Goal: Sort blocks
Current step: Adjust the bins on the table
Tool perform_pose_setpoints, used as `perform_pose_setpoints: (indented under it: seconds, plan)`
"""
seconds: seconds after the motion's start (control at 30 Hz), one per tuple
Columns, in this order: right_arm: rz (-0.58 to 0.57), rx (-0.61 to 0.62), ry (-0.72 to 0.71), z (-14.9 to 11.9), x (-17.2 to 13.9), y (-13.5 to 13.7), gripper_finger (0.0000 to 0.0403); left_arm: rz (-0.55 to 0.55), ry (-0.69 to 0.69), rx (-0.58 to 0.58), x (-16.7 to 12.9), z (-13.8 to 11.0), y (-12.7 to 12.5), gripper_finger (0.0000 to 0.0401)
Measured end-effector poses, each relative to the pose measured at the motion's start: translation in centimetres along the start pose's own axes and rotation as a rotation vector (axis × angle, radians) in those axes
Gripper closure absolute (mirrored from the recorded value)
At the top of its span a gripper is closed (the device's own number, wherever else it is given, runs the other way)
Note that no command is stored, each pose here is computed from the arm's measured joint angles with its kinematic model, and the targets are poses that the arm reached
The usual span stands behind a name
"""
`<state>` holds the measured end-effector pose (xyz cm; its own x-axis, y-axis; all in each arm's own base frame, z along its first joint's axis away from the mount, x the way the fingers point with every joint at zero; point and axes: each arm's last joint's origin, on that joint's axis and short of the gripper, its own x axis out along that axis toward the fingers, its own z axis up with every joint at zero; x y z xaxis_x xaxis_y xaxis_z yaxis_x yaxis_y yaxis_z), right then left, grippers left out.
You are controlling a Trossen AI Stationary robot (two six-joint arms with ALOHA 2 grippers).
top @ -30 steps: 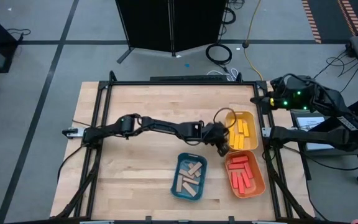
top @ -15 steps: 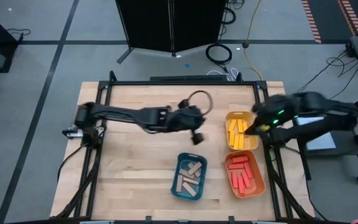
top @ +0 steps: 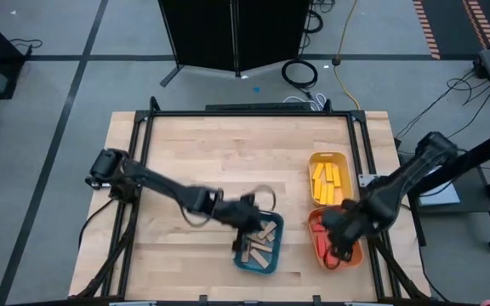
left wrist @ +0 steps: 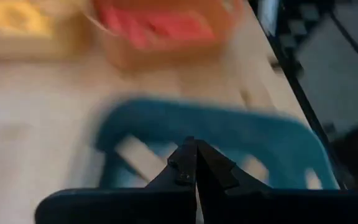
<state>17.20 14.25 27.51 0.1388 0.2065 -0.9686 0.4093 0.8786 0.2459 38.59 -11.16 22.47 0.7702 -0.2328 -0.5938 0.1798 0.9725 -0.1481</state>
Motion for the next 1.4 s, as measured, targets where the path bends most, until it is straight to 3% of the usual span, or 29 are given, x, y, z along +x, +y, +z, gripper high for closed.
perform_pose_setpoints:
  seconds: [0.17,0.4,0.57,0.97,1.4]
  plan:
    - [-0.163,0.036,0.053,-0.7,4.2,2.0,0.0403,-0.058,0.115,0.007,2.5,-3.1,-3.5,0.0401]
    - [-0.275,0.173,0.131,-3.3,7.9,3.8,0.0403,-0.136,0.183,-0.110,4.6,-5.7,-7.0,0.0401]
    - [-0.234,0.252,0.176,-5.1,9.6,5.3,0.0403,-0.164,0.136,-0.141,5.2,-5.2,-8.7,0.0401]
    - [0.030,0.372,0.194,-7.1,11.2,9.0,0.0403,-0.201,0.060,-0.220,7.0,-2.1,-10.8,0.0401]
    - [-0.084,0.316,0.103,-7.3,8.3,9.6,0.0403,-0.229,0.157,-0.273,6.9,-3.5,-13.2,0.0401]
